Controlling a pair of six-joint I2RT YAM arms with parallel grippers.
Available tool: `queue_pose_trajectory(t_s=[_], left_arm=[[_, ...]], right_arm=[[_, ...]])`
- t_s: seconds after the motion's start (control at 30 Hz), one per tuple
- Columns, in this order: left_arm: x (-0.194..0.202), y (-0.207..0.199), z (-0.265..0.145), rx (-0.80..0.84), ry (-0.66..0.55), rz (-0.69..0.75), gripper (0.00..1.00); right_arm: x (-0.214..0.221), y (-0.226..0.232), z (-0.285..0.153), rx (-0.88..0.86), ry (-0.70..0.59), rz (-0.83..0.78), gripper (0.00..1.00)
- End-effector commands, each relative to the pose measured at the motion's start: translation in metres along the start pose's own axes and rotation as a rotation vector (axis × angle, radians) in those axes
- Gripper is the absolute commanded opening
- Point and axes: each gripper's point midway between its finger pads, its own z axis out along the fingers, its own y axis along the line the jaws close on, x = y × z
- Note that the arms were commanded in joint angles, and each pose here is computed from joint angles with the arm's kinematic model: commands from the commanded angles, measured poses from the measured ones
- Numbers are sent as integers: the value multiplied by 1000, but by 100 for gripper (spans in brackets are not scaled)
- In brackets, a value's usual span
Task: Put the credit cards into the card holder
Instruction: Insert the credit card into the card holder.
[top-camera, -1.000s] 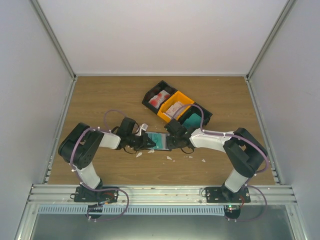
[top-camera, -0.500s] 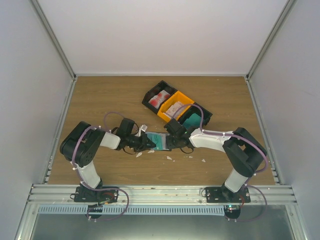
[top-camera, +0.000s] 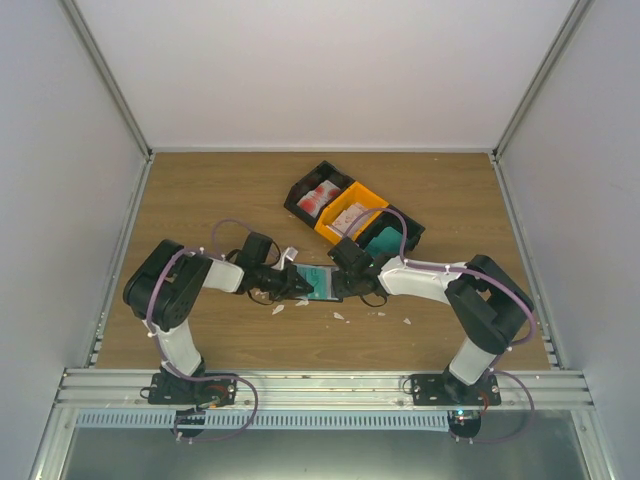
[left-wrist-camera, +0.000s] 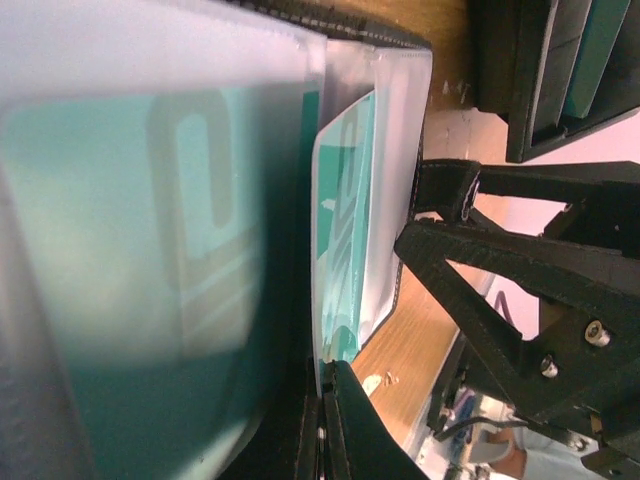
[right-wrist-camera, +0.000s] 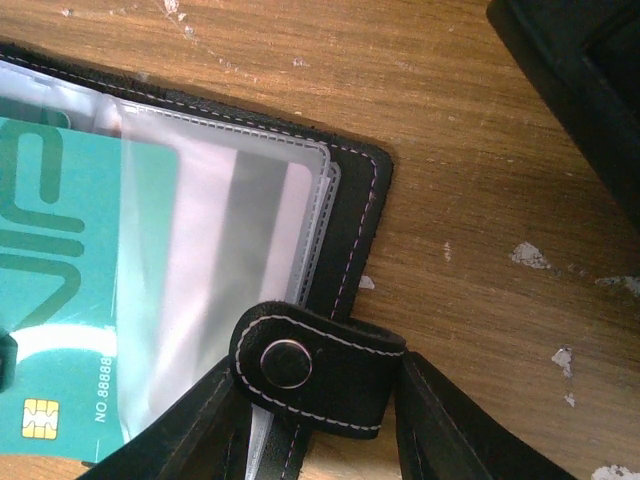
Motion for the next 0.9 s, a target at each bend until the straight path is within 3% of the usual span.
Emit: queue_pose_trajectory(t_s=[0.0, 0.13, 0.33, 0.6, 0.87], left_arm=[[-13, 31, -8, -170, -112, -24, 0], [-17, 29, -11, -173, -141, -11, 0], [1, 28, 6, -134, -51, -12, 0], [10, 31, 12, -126, -24, -28, 0], [3, 15, 22, -145, 6, 62, 9]], right_arm=[[25, -12, 13, 46, 72, -14, 40], [26, -12, 13, 43, 73, -14, 40], [25, -10, 15, 35, 75, -16, 40], [26, -8, 15, 25, 76, -13, 40], [24, -4, 13, 1, 74, -11, 35]])
